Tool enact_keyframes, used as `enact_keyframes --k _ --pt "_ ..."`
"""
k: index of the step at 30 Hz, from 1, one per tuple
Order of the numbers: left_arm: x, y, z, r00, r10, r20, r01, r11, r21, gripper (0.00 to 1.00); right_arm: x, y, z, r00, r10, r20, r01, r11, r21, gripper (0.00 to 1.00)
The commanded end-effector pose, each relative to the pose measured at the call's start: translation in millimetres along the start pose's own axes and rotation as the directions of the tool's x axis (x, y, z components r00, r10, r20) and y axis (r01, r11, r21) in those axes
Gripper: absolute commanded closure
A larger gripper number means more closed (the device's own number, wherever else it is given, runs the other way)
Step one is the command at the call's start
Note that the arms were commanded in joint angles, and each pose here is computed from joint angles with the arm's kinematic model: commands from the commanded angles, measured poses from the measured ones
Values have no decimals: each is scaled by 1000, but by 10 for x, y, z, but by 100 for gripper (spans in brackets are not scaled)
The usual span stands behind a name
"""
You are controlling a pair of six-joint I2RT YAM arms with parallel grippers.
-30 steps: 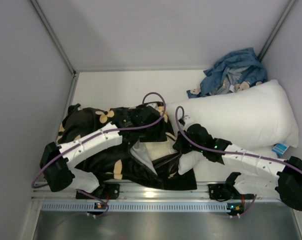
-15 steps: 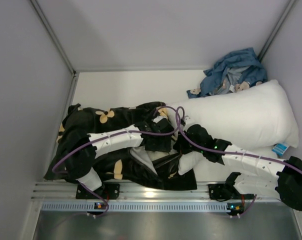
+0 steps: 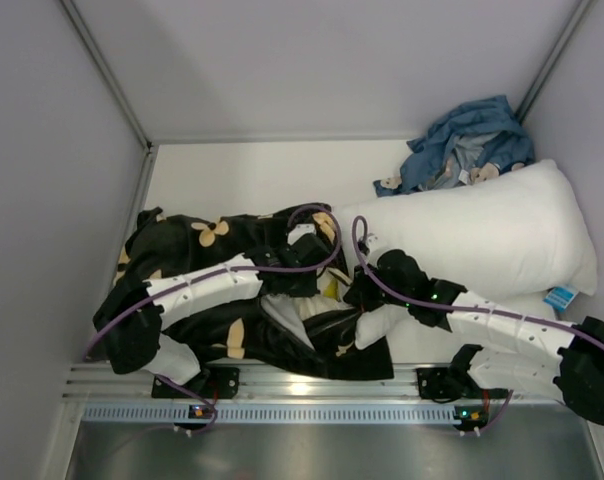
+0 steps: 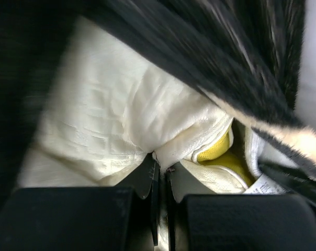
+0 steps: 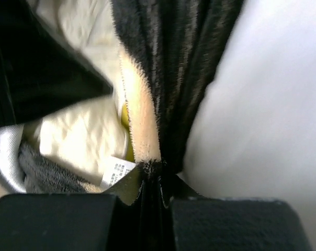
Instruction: Remove the pillowcase from the pillow
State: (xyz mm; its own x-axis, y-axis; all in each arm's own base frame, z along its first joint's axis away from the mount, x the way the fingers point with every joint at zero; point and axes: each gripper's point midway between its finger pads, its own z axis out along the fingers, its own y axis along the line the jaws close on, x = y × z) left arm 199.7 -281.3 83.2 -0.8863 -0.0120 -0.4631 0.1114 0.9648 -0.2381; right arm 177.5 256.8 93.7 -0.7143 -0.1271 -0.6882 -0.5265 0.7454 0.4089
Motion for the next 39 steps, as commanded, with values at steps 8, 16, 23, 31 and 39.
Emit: enact_keyframes --k 8,16,23,31,39 --pt "-1308 648 -750 921 -202 334 193 979 60 100 358 643 -154 978 -168 -121 124 943 -308 100" --pt "-1684 620 -1221 899 -209 384 174 977 124 100 607 477 139 969 -117 -216 79 981 -176 100" --pt "-1198 451 -1508 925 -242 292 142 934 327 100 365 196 438 983 -27 -180 39 997 60 100" --pt "-692 562 -1818 933 -252 259 129 901 414 100 -710 629 150 978 -203 38 202 979 19 16" --pt "-643 577 -1738 941 -242 237 133 907 400 100 -1215 1096 -118 961 -241 136 253 964 -84 11"
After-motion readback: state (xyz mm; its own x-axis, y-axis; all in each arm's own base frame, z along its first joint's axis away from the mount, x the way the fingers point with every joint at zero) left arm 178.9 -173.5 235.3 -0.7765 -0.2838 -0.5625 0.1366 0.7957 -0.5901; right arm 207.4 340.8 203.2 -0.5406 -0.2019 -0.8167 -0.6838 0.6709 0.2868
